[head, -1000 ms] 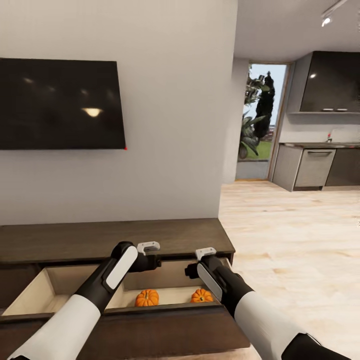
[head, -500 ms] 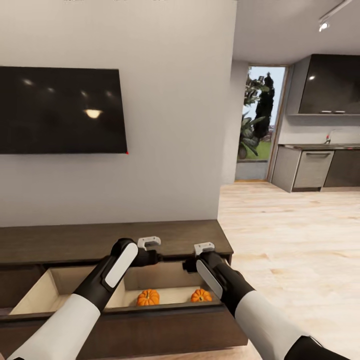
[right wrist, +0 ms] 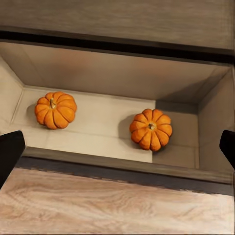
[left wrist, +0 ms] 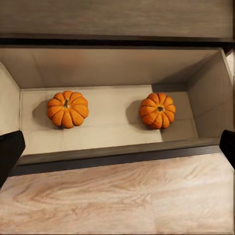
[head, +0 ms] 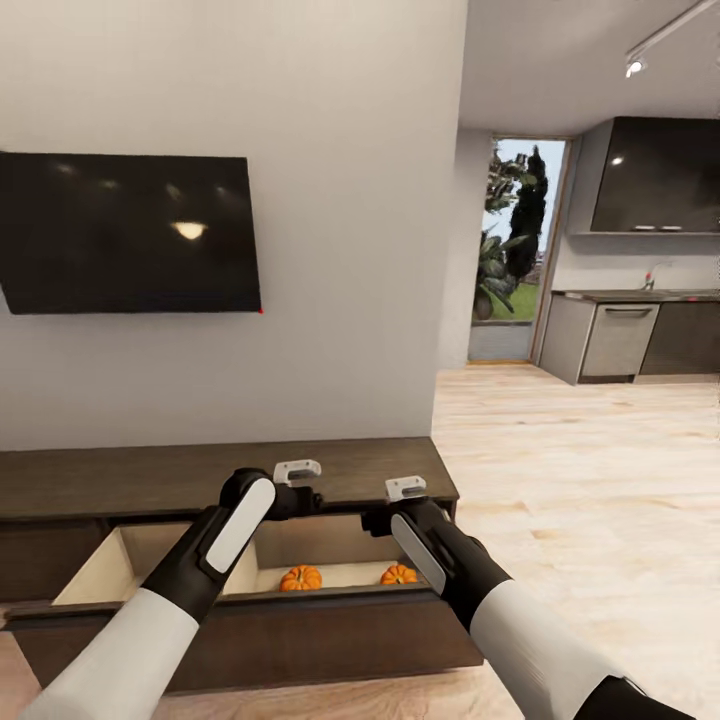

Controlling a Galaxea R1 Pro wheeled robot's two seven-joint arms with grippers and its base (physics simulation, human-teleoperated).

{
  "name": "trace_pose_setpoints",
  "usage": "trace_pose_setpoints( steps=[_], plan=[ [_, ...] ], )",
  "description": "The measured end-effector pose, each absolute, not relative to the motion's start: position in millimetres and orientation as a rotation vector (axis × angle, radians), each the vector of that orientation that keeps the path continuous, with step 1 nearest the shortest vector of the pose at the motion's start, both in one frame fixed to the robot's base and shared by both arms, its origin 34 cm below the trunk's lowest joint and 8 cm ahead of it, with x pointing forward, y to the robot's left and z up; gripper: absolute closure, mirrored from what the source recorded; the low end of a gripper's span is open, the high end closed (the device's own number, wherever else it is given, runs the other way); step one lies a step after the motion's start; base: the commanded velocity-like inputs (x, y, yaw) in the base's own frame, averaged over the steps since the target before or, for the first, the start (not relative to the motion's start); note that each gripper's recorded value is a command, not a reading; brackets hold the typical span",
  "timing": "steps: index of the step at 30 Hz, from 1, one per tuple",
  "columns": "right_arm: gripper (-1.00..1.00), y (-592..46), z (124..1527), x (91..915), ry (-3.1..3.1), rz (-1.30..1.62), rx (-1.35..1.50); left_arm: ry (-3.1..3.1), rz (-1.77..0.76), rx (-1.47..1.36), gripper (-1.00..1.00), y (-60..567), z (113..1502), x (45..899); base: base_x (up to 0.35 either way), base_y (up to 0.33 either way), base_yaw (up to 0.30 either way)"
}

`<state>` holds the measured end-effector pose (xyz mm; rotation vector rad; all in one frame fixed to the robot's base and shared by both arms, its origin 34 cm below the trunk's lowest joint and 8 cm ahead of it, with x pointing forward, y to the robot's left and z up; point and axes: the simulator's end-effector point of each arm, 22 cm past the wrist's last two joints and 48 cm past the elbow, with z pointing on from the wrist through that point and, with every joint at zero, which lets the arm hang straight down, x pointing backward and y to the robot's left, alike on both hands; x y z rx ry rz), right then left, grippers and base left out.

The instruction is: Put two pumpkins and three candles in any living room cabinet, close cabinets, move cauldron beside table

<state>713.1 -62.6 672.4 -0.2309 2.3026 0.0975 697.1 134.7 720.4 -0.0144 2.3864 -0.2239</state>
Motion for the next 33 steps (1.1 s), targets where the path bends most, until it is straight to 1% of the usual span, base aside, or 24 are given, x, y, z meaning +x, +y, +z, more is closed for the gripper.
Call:
trace_pose_setpoints(
  steps=[20, 27, 33],
  plan=[
    [-1.00, -62, 718, 725, 2.277, 0.106, -0.216, 2.387, -0.218, -0.019, -1.00, 136, 761, 705, -0.340, 0.000, 0.000],
    [-1.00, -61, 733, 728, 2.273, 0.109, -0.215, 2.389, -0.198, -0.029, -1.00, 147, 773, 708, -0.332, 0.000, 0.000],
    [-1.00, -63, 750, 735, 2.240, 0.115, -0.194, 2.387, -0.175, -0.046, -1.00, 160, 783, 712, -0.228, 0.000, 0.000]
  ],
)
